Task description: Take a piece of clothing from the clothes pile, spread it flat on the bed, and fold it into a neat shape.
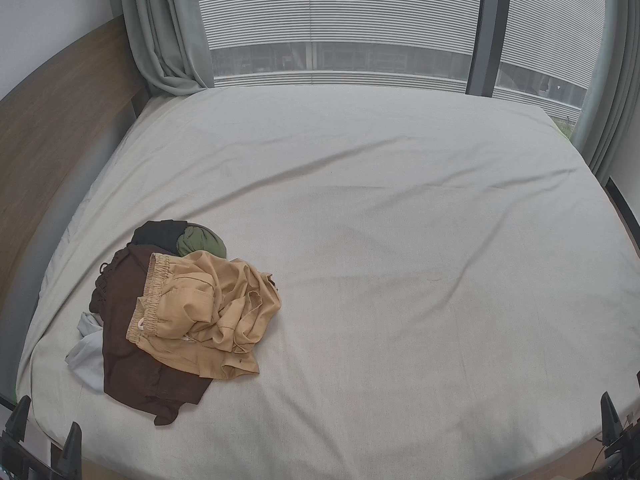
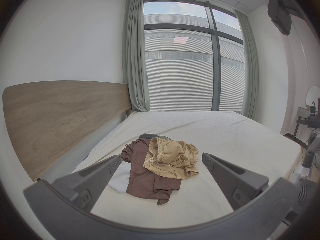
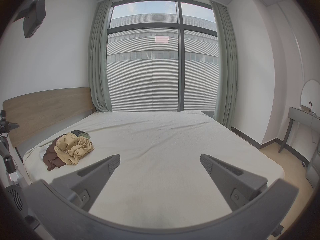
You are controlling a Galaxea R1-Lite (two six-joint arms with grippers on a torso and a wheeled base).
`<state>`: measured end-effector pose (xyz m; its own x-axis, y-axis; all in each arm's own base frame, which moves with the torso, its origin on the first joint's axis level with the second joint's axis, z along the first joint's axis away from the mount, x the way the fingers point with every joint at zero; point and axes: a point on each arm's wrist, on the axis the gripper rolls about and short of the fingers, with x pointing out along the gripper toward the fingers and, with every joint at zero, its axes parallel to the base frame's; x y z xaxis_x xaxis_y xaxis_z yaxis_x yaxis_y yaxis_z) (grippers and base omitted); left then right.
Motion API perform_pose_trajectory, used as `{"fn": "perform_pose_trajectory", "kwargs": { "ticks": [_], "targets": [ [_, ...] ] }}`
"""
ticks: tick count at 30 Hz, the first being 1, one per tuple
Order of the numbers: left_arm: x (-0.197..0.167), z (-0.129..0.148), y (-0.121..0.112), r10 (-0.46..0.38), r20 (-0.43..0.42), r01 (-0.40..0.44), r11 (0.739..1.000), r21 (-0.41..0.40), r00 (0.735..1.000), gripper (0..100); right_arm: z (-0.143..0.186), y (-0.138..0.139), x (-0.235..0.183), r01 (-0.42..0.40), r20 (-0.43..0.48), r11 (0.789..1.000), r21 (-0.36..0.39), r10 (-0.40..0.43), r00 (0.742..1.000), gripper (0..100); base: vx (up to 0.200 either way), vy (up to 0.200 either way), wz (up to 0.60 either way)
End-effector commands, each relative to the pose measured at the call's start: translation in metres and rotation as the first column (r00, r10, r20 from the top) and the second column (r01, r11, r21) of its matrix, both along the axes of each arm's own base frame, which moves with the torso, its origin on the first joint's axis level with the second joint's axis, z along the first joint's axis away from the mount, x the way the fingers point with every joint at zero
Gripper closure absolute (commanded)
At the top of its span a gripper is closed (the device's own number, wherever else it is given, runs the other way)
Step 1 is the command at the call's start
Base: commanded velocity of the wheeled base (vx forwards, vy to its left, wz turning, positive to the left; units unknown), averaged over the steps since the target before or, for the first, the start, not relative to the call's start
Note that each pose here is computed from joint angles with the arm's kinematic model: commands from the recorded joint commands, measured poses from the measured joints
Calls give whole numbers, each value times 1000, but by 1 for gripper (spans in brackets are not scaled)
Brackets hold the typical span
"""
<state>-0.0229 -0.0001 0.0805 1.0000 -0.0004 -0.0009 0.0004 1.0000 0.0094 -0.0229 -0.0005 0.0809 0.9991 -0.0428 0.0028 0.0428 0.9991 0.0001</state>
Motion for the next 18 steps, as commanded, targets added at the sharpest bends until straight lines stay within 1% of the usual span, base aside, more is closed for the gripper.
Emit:
{"fn": "perform_pose_trajectory", "kwargs": {
  "ticks": [1, 9, 18],
  "targets": [
    [0, -5, 0, 0, 1, 0, 1000, 0, 1000, 0, -5, 0, 1, 0, -15, 1000, 0, 0, 1000, 0, 0, 0, 0],
    [0, -5, 0, -1, -1, 1, 1000, -9, 1000, 0, -5, 0, 1, 0, -15, 1000, 2, 0, 1000, 0, 0, 0, 0],
    [0, -5, 0, -4, 1, 4, 1000, -2, 1000, 0, -5, 0, 1, -1, -15, 1000, 2, 1, 1000, 0, 0, 0, 0]
  ]
}}
